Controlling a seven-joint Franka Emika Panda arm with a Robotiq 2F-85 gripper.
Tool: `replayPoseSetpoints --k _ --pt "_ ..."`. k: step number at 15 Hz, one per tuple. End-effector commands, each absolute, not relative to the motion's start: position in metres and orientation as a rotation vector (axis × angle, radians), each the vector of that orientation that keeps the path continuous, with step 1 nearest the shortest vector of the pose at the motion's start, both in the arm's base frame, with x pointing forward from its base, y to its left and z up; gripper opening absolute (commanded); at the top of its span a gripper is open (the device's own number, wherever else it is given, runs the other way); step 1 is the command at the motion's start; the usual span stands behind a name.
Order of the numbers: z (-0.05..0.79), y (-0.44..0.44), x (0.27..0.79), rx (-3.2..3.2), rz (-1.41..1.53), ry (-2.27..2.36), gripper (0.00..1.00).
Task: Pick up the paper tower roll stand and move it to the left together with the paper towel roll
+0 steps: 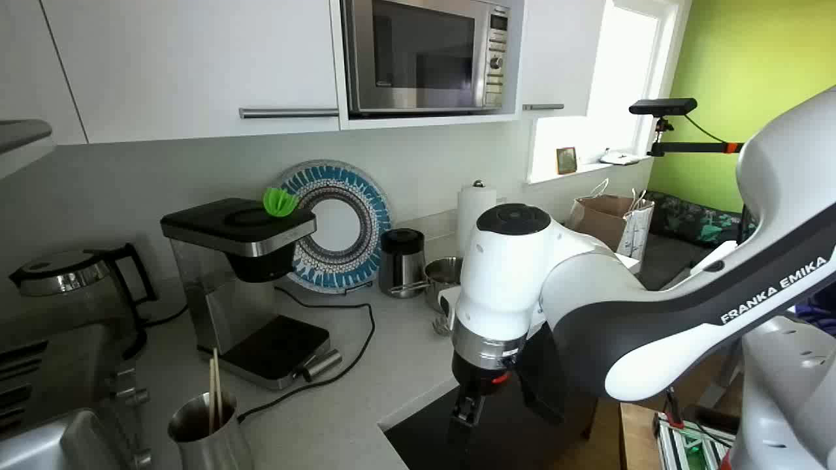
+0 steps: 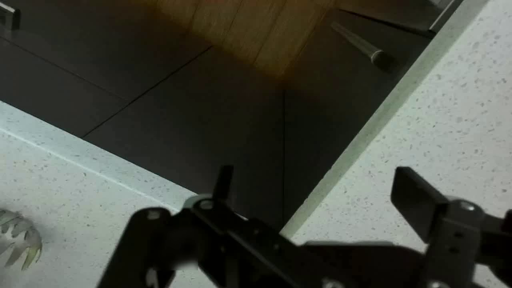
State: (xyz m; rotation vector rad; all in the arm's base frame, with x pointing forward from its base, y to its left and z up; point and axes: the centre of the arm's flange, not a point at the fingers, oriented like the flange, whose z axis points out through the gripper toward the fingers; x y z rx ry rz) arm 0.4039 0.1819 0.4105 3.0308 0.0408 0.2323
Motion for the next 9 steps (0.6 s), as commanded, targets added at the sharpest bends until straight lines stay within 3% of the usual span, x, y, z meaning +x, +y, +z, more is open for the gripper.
replayPoseSetpoints --k 1,6,9 --pt "0.410 0.182 0.404 3.031 0.231 0.041 1.00" --pt "0.410 0.182 0.404 3.030 0.230 0.041 1.00" --pt "0.449 0.161 0.399 2.990 0.454 -0.063 1.00"
